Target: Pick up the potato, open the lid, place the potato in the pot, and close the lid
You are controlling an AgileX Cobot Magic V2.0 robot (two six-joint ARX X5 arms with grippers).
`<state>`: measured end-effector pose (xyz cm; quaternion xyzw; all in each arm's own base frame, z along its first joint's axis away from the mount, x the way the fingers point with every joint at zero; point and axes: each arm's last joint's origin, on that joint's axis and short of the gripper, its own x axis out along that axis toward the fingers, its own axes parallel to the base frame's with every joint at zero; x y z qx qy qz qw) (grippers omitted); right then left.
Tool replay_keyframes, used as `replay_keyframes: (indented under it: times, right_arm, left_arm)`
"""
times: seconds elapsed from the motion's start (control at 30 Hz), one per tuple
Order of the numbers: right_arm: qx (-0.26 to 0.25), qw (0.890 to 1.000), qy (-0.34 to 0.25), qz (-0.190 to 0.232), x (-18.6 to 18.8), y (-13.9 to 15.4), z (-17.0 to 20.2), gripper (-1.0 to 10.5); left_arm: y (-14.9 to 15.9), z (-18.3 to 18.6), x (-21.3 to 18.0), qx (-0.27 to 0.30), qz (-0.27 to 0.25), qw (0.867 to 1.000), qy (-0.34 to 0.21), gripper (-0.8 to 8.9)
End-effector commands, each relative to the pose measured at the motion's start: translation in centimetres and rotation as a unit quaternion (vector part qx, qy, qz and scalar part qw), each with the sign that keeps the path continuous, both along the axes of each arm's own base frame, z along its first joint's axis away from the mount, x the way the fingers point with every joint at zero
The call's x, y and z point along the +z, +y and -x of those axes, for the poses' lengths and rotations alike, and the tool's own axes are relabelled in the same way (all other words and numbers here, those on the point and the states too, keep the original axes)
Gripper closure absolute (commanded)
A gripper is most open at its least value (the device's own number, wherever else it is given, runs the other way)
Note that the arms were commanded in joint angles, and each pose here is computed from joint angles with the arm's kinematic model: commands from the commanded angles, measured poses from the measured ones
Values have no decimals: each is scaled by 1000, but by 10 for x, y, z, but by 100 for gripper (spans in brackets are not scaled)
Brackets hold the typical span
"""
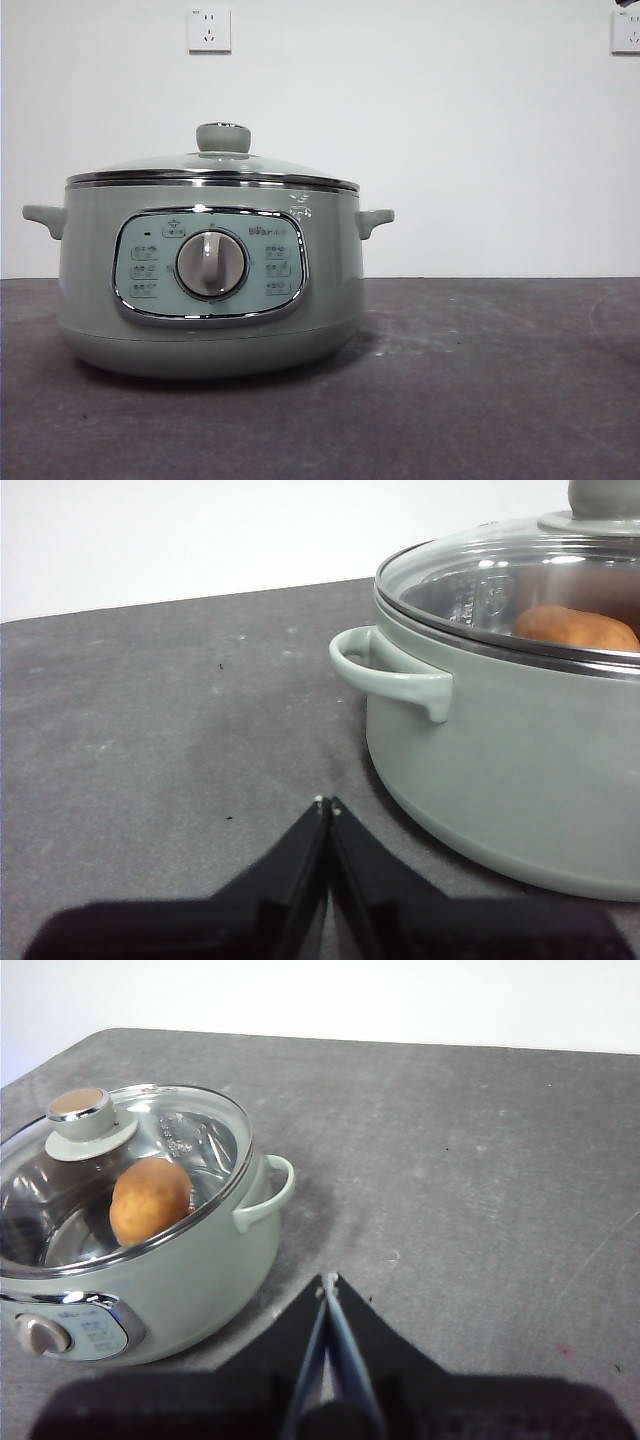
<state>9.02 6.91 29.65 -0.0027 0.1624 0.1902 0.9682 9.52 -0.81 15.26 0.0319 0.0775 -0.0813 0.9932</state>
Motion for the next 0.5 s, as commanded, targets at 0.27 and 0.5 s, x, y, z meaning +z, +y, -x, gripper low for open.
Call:
replay_keyframes:
  times: [0.27,0.5]
  right_arm:
    - [-2,1000,1,-4,-2,0,0,946]
    - [0,999,-11,31,-2,-5,3,946]
  left_arm:
    - [0,-1,-5,0,-5,1000,5,817]
    - [0,-1,-5,0,-5,1000,5,817]
